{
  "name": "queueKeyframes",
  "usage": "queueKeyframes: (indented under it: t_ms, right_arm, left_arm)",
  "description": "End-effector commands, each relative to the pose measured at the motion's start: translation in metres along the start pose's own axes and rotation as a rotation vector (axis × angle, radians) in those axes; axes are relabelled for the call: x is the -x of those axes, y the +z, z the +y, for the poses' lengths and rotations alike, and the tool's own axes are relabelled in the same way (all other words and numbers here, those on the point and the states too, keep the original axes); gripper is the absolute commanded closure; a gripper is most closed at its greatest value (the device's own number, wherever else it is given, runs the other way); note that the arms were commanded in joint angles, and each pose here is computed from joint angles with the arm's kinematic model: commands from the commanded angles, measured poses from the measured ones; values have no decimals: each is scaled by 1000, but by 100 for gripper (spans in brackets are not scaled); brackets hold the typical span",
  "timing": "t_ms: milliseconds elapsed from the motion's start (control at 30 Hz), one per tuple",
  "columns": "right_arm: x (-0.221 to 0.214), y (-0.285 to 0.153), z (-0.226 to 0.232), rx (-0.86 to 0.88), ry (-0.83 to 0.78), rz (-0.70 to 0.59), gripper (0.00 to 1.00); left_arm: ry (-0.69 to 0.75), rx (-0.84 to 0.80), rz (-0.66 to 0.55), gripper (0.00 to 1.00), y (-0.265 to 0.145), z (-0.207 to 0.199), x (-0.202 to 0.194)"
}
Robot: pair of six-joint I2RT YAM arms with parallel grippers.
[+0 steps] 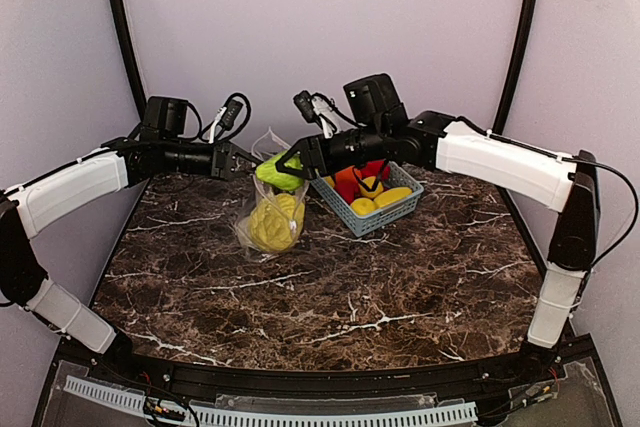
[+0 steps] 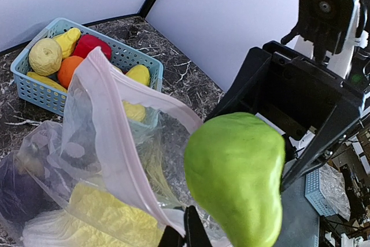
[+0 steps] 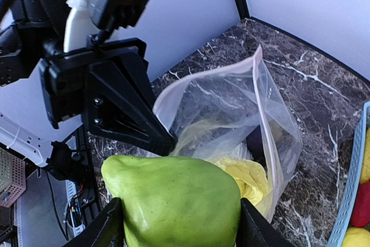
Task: Place the food in the zip-top bag and seal the zipper
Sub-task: Place the fake fruit in the zipper food storage bag.
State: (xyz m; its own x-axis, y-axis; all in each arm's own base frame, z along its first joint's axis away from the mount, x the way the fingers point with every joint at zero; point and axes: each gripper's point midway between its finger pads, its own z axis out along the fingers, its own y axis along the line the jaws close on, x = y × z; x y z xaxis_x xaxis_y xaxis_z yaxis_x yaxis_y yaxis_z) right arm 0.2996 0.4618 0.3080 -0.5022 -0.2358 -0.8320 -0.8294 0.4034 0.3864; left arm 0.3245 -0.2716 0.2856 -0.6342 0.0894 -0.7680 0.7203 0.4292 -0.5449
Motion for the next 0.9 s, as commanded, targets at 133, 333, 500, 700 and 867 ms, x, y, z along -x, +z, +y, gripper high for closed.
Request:
queueKeyframes:
  t_ms: [133, 333, 500, 700, 867]
  right_arm:
    - [-4, 6, -30, -165, 51, 37, 44]
    - [-17, 4, -55, -300, 57, 94, 44]
    - [-22, -1, -71, -392, 62, 120, 44]
    - [-23, -4, -84, -467, 51, 142, 45]
    - [-22, 3, -75, -441, 22, 151, 45]
  left_arm:
    - [35, -19, -27, 99, -9, -14, 9]
    - [37, -17, -27, 99, -10, -14, 9]
    - [46, -11, -30, 99, -11, -15, 10]
    - [52, -5, -33, 99, -12, -15, 11]
    - [45, -13, -28, 99, -10, -14, 10]
